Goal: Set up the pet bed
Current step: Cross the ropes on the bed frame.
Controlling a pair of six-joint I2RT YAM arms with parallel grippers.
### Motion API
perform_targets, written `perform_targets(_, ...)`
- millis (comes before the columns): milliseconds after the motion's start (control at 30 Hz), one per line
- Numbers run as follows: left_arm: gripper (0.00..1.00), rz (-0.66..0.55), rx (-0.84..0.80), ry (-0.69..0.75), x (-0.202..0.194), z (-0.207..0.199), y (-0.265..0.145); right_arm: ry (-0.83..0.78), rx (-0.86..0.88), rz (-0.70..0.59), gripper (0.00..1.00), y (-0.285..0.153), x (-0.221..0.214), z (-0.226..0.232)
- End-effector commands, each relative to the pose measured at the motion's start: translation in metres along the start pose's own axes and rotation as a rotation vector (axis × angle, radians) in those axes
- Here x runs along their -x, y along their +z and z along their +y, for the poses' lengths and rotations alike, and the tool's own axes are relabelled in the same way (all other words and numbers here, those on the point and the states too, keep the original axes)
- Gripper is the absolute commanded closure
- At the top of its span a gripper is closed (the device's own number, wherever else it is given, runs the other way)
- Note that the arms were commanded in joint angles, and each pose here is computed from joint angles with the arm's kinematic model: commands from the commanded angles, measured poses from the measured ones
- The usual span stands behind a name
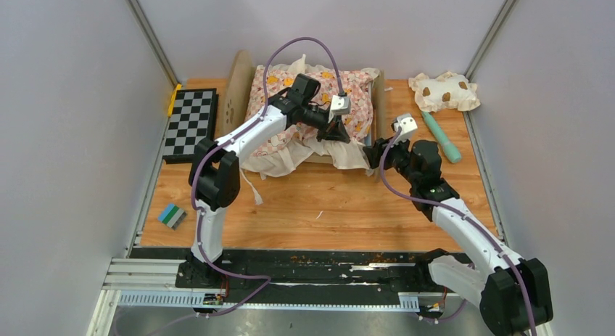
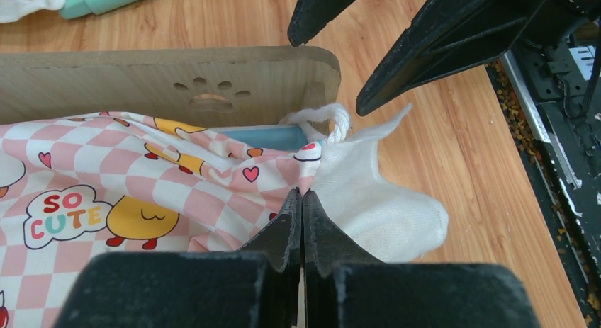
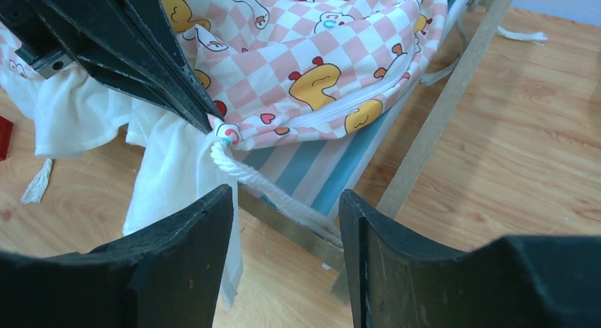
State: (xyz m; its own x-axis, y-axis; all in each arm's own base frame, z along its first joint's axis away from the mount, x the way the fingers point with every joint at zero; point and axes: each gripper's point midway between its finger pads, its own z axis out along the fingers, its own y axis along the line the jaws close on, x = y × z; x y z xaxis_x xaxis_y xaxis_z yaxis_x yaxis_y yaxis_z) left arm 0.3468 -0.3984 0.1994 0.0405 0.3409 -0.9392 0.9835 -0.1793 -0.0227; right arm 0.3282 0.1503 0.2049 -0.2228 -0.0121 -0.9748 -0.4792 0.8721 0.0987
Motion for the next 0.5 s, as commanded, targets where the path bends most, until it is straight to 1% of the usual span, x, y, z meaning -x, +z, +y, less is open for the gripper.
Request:
perform_targets(0, 1.0, -0.047, -0.008, 0.037, 0.02, 0.004, -0.002, -0.035, 0.02, -0.087, 0.43, 0.006, 0.019, 0.005)
perform_targets(167, 1.0, -0.048, -0.011, 0.029, 0.019, 0.004, -0.001, -0.044, 0.024, -0.09, 0.44, 0.006, 0.017, 0.009)
perform_targets(300, 1.0, -0.049, -0.009, 0.029, 0.019, 0.004, -0.002, -0.042, 0.012, -0.091, 0.44, -0.006, 0.013, 0.011)
perform_targets(367, 1.0, -0.05, -0.01, 0.03, 0.02, 0.004, -0.001, -0.016, -0.073, -0.079, 0.47, -0.013, 0.005, -0.001)
perform_targets(467, 1.0, -0.05, -0.009, 0.028, 0.019, 0.004, -0.001, 0.042, -0.239, -0.046, 0.54, -0.022, -0.009, -0.027)
